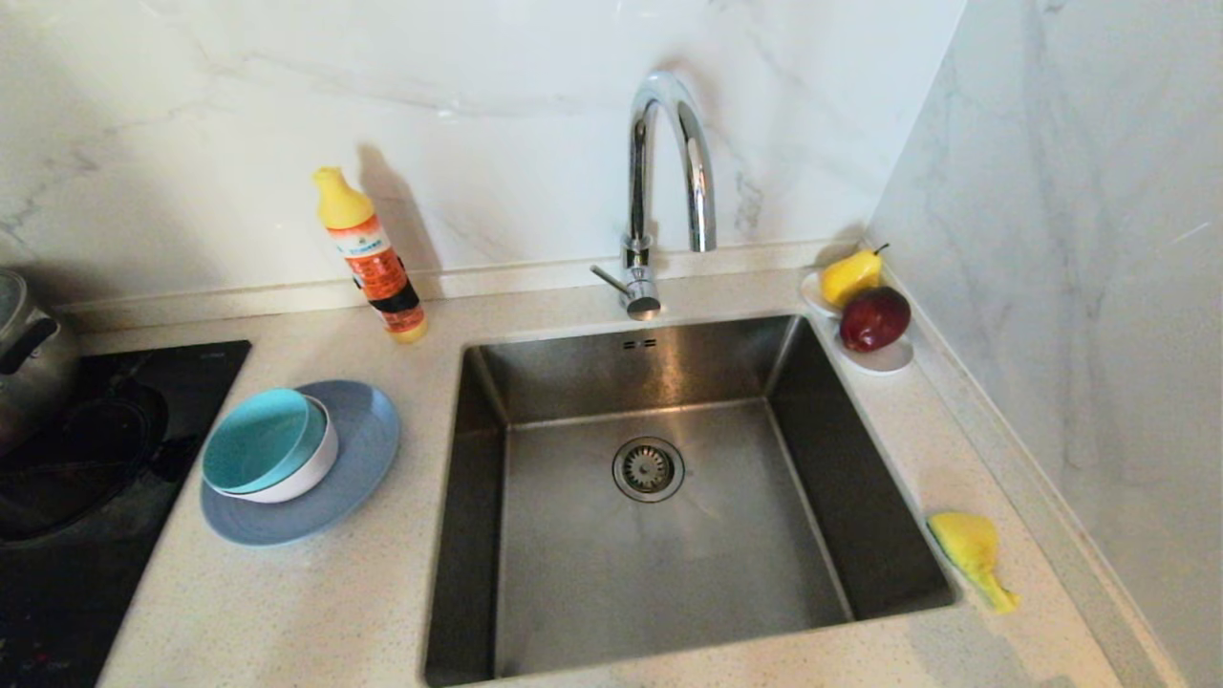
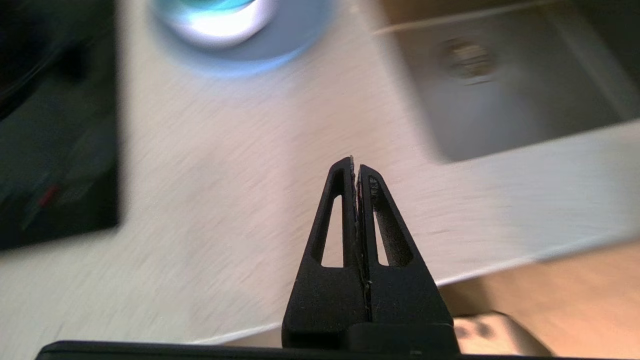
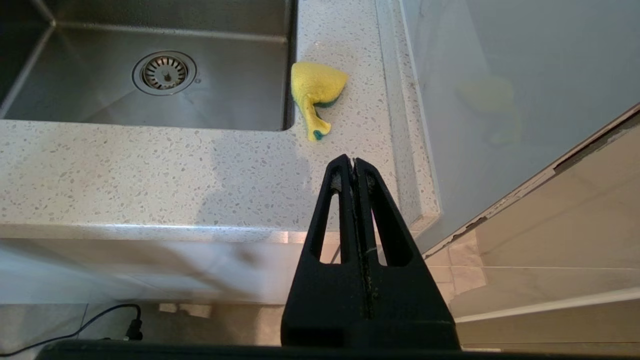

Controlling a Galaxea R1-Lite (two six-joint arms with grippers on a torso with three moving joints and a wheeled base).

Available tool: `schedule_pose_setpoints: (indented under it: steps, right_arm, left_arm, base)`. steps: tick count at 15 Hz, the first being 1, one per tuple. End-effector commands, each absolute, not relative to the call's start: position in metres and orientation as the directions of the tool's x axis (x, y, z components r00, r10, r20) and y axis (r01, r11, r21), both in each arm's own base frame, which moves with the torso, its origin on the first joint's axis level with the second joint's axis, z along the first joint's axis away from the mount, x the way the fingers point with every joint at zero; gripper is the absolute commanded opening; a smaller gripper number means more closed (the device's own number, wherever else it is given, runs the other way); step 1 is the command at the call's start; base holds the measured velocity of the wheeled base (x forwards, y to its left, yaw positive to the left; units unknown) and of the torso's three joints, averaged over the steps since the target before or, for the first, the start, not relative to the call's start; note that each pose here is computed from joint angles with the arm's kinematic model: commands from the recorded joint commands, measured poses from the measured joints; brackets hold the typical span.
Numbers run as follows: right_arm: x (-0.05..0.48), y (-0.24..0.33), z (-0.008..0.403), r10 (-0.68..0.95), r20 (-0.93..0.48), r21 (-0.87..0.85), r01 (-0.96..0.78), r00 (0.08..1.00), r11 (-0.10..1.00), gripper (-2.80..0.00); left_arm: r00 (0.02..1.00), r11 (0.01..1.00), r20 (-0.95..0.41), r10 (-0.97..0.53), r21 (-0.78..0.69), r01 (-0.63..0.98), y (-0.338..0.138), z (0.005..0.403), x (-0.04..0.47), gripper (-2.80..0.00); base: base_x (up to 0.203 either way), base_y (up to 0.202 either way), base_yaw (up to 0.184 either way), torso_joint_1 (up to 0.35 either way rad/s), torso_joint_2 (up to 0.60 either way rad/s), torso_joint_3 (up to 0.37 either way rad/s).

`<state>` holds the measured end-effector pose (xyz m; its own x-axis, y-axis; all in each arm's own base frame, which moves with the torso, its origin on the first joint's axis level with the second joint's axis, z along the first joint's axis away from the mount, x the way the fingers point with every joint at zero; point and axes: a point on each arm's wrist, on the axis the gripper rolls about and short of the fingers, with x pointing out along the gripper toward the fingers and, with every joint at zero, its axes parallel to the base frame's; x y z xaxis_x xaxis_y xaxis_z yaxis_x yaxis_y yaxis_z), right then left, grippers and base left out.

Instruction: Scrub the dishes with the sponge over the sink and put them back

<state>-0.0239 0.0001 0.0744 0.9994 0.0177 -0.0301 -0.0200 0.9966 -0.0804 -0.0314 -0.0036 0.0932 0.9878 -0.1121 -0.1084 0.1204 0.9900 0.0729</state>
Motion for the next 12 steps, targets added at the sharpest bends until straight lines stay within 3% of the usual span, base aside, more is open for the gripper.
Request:
schedule_pose_setpoints:
  steps: [1,12]
  right_arm:
    - [-0.0239,0.0001,0.0743,0.018,-0.029,-0.083,-0.021,0.999,0.996,-2.8]
    - [-0.0239,0.0,0.0749,0.012,-0.029,-0.023,-0.013,1.0,1.0,-2.8]
  left_arm:
    - [0.995,0.996,-0.095,0.027,0.082,-0.02,-0.0002,0.0764,-0.0284,-2.8]
    - [0.997,0.999,-0.074,-0.003,0.046,0.007,-0.0008,0.0762,-0.0271,-2.8]
  base:
    - [0.0,0.0,0.0,0.0,0.0,0.0]
    - [0.0,0.0,0.0,0.0,0.0,0.0]
